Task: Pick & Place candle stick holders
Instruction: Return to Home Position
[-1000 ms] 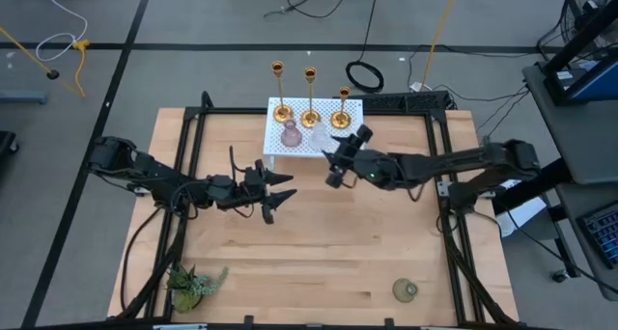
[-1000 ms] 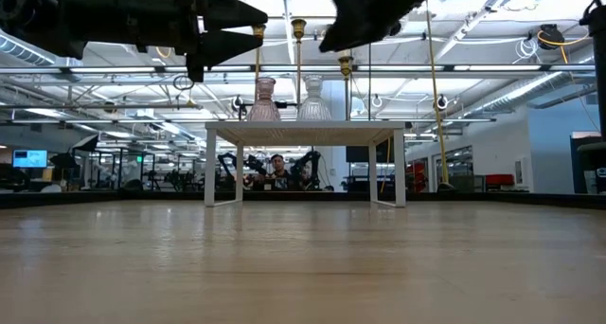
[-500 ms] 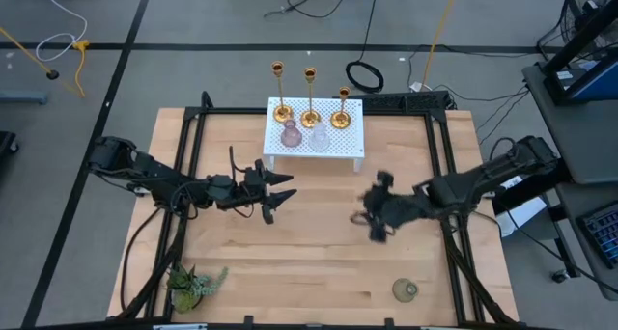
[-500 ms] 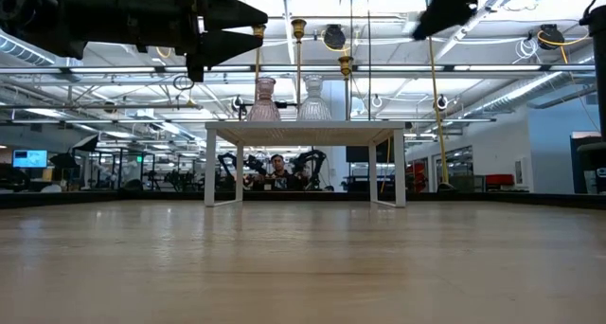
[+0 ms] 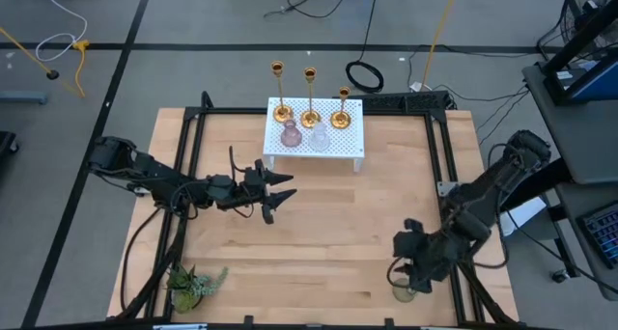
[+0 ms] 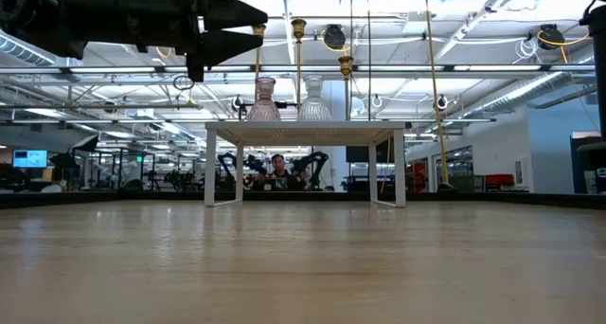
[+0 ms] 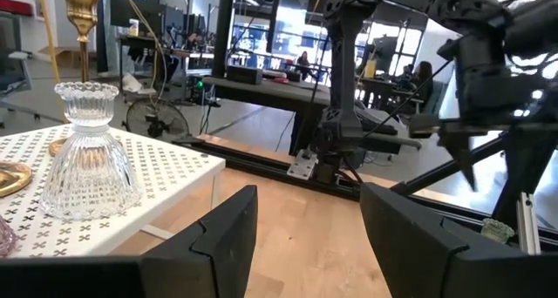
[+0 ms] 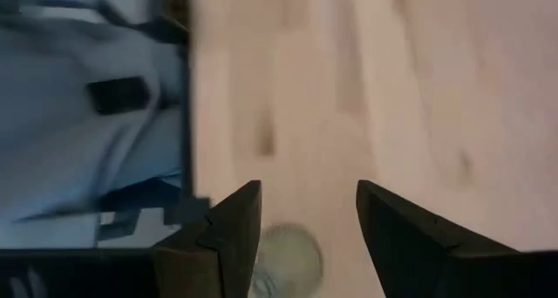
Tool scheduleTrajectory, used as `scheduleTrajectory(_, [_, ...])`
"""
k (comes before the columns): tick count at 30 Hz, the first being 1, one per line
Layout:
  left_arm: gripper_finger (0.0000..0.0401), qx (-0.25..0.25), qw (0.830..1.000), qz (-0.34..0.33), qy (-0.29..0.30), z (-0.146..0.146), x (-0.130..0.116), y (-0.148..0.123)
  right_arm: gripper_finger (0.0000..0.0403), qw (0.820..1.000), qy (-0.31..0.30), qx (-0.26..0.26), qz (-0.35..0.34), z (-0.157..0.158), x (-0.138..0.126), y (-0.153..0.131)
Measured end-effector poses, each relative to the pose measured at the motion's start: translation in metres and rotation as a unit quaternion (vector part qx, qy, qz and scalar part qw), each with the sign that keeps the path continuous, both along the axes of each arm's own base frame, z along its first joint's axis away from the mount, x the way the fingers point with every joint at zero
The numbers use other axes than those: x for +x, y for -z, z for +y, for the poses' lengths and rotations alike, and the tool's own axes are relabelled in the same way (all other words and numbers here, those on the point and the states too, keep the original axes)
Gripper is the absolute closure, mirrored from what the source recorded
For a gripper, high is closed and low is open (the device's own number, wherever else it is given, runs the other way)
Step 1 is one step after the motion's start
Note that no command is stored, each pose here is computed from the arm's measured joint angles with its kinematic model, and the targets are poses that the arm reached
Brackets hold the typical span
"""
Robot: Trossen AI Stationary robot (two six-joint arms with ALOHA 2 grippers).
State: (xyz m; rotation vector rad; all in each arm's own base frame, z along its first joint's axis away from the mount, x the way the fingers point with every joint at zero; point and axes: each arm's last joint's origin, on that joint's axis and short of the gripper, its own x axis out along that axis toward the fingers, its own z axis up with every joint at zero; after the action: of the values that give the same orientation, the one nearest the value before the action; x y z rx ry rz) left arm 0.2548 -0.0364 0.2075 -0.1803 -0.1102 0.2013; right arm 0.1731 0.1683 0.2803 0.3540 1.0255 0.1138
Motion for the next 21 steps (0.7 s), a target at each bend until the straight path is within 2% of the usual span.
scheduleTrajectory(5, [0.0192, -0.001, 1.0, -0.004, -0.012, 0.006, 0.001, -0.001, 0.0223, 0.994, 0.081, -0.007, 0.066, 0.002, -0.021, 0.011])
scheduleTrajectory(8, [0.0192, 0.003, 1.0, -0.004, -0.026, 0.013, 0.001, -0.001, 0.0223, 0.992, 0.084, 0.009, 0.096, 0.009, -0.032, 0.019])
scheduleTrajectory(12, [0.0192, 0.002, 0.999, -0.004, -0.043, 0.021, 0.002, -0.001, 0.0223, 0.993, 0.041, 0.028, 0.103, 0.022, -0.046, 0.028])
scheduleTrajectory(17, [0.0192, -0.004, 0.998, -0.006, -0.056, 0.029, 0.002, -0.001, 0.0223, 0.996, -0.037, 0.047, 0.066, 0.041, -0.066, 0.042])
scheduleTrajectory(21, [0.0192, -0.006, 0.998, -0.021, -0.065, 0.033, 0.002, -0.004, 0.0223, 0.997, -0.062, 0.031, 0.025, 0.047, -0.084, 0.057])
